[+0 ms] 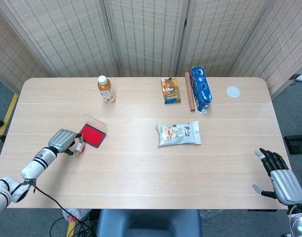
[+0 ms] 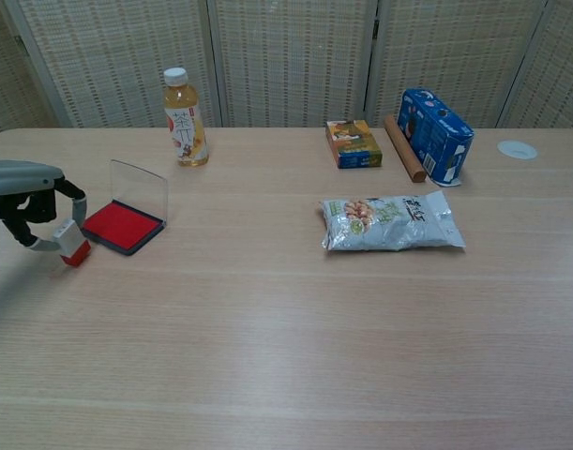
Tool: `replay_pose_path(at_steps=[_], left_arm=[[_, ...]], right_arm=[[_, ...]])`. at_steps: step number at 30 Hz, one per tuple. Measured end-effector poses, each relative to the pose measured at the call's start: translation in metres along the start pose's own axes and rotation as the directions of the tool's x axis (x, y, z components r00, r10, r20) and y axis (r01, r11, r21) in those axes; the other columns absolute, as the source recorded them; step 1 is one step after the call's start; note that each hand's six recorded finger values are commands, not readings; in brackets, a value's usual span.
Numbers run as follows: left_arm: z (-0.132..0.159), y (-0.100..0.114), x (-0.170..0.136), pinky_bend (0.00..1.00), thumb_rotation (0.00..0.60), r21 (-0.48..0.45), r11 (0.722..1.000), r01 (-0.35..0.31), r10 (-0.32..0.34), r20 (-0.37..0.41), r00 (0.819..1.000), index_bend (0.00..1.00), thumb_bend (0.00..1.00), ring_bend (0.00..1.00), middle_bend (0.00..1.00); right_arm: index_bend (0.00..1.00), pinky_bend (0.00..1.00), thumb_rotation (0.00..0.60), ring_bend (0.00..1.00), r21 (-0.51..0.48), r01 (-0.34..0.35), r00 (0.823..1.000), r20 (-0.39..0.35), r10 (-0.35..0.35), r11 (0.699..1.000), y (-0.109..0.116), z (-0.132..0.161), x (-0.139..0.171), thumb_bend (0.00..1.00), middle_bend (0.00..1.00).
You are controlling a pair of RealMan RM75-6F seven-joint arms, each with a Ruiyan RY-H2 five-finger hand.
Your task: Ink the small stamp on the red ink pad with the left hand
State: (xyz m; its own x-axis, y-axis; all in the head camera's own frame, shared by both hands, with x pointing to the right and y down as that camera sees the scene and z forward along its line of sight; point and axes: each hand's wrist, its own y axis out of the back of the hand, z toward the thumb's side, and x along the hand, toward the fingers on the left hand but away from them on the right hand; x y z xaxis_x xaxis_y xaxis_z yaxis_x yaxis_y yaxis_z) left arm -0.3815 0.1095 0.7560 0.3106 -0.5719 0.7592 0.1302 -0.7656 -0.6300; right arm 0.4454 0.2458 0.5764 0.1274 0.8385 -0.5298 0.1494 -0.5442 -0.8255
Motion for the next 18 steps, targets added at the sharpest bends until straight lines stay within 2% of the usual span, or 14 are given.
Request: replay_pose_path(at_steps=[10, 12, 15, 18], left_arm=[[-0.0009, -0.0032, 0.0022, 0.63, 0.6, -0.001, 1.0, 0.001, -0.001, 0.001, 1.0, 0.79, 0.42, 0.76, 1.0], [-0.001, -0.0032, 0.0019, 0.63, 0.6, 0.0, 1.0, -0.001, 0.001, 0.002, 1.0, 0.77, 0.39, 0.76, 1.0], [-0.0024, -0.004, 0.0014, 0.63, 0.6, 0.005, 1.0, 0.002, -0.002, 0.0, 1.0, 0.69, 0.28, 0.74, 1.0], [-0.0039, -0.0054, 0.0007, 0.63, 0.6, 0.009, 1.0, 0.018, -0.018, -0.008, 1.0, 0.51, 0.19, 0.73, 1.0]], right_arm=[[0.0, 0.0, 0.6, 0.0, 0.001, -0.003, 1.0, 0.002, 0.003, 1.0, -0.0007, 0.0, -0.001, 0.18, 0.0], [0.0, 0.0, 0.6, 0.0, 0.002, -0.003, 1.0, 0.001, 0.003, 1.0, -0.0007, 0.0003, -0.0009, 0.18, 0.0], [0.0, 0.0, 0.6, 0.0, 0.001, -0.001, 1.0, 0.0, 0.001, 1.0, -0.0006, 0.0006, -0.0006, 0.18, 0.0], [0.0, 0.0, 0.6, 0.0, 0.001, 0.001, 1.0, -0.002, -0.001, 1.0, -0.0001, 0.001, -0.0002, 0.18, 0.0]])
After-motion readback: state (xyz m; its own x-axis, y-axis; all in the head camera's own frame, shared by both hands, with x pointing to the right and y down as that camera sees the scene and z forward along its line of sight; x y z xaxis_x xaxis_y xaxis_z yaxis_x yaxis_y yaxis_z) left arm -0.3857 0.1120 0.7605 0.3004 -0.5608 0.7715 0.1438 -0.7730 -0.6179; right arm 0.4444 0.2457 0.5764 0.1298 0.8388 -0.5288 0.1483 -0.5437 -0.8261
